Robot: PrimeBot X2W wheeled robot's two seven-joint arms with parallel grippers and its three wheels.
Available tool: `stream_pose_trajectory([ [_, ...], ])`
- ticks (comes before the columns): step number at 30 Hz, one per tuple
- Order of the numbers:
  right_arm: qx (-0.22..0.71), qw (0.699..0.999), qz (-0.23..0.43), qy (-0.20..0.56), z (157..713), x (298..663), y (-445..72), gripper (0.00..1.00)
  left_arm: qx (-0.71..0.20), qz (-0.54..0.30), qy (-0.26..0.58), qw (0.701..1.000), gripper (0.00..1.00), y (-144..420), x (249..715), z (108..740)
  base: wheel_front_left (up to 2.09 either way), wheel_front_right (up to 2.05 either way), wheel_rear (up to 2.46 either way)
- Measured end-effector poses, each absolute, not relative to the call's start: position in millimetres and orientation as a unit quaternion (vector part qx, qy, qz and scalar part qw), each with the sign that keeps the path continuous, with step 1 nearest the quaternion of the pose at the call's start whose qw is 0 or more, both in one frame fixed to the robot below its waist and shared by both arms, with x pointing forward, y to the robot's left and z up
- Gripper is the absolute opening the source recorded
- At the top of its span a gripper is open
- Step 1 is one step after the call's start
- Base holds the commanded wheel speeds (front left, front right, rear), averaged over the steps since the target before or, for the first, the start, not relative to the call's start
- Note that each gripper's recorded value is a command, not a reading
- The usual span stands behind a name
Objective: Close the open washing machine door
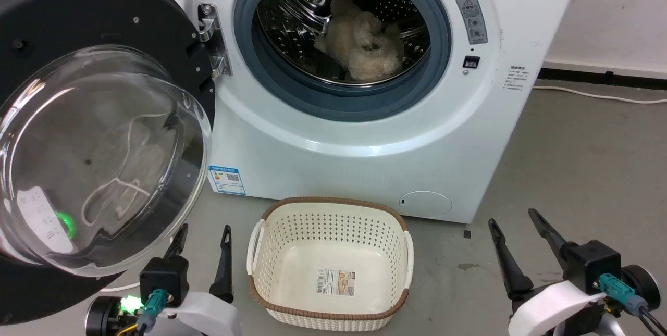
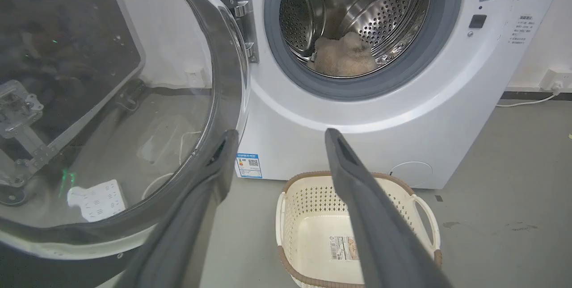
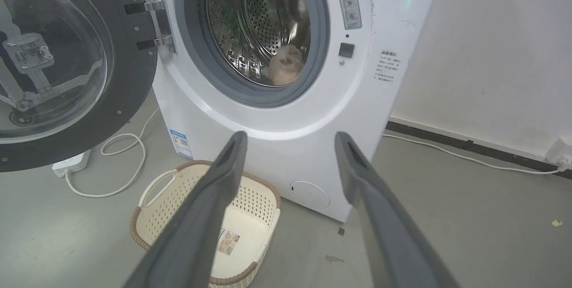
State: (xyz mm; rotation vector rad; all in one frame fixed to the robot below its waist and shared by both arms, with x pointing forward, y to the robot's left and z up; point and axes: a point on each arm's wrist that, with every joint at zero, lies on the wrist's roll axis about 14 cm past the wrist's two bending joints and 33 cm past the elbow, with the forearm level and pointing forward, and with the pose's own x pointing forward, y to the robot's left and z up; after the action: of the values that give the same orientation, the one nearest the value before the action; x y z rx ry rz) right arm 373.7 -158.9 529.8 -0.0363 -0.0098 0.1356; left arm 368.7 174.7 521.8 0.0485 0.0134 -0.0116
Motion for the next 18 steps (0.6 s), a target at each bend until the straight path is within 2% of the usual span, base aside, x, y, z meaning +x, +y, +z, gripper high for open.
stream_pose_trajectory([
  [18, -0.009, 0.991, 0.129, -0.033, 540, 384, -117, 1.00, 0.035, 0.032, -0.022, 0.999, 1.00, 203, 347, 533, 0.00, 0.00, 0.00],
])
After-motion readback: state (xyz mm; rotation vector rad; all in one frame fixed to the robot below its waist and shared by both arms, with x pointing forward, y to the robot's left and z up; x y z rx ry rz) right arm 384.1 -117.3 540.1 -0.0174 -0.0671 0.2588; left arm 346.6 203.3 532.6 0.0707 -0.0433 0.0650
